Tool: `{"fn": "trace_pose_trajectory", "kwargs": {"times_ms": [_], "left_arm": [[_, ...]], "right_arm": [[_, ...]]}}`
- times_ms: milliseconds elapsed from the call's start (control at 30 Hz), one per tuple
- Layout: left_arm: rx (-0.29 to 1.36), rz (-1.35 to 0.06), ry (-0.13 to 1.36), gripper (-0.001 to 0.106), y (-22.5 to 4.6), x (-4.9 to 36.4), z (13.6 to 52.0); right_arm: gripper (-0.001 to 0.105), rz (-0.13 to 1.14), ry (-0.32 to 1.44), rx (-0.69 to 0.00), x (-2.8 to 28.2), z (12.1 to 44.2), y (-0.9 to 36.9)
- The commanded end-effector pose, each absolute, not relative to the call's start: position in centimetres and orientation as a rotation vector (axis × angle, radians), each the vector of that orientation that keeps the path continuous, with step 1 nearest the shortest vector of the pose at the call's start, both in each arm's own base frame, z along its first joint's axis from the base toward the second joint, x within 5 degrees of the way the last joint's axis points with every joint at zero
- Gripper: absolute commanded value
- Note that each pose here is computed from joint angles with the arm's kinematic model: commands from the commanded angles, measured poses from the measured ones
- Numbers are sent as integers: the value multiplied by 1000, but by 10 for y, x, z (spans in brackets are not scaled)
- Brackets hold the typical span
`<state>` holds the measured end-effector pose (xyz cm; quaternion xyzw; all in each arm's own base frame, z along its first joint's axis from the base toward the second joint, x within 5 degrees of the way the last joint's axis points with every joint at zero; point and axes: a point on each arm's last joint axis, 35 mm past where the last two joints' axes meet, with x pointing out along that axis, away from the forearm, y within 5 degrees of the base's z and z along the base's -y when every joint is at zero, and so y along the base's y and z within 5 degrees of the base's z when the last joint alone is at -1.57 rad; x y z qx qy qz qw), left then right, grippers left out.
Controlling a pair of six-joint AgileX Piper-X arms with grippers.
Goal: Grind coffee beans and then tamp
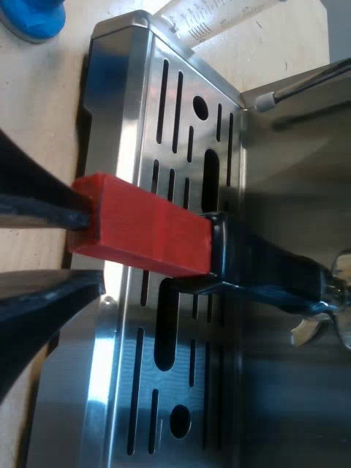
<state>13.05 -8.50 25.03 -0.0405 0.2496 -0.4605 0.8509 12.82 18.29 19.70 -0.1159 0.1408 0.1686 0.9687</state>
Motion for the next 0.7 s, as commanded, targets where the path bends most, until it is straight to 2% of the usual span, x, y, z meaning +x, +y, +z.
{"fn": "trace_pose_trajectory", "kwargs": {"times_ms": [33, 300, 367, 467, 500, 600, 700], "left_arm": [[-85, -987, 504, 87, -86, 130, 253], [-85, -987, 504, 87, -86, 130, 253], [-85, -987, 504, 87, -86, 130, 253], [-85, -987, 504, 87, -86, 130, 253], [-85, -987, 504, 87, -86, 130, 253], [-85, -987, 504, 87, -86, 130, 253], [-85, -987, 504, 87, -86, 130, 253]], "right_arm": [[17, 298, 256, -211, 132, 203, 183], [18, 348, 294, -237, 129, 198, 183], [21, 365, 297, -243, 126, 198, 185], [33, 372, 290, -254, 121, 198, 188], [40, 366, 291, -271, 117, 197, 189], [49, 368, 300, -313, 110, 194, 190], [50, 385, 308, -346, 102, 194, 190]]}}
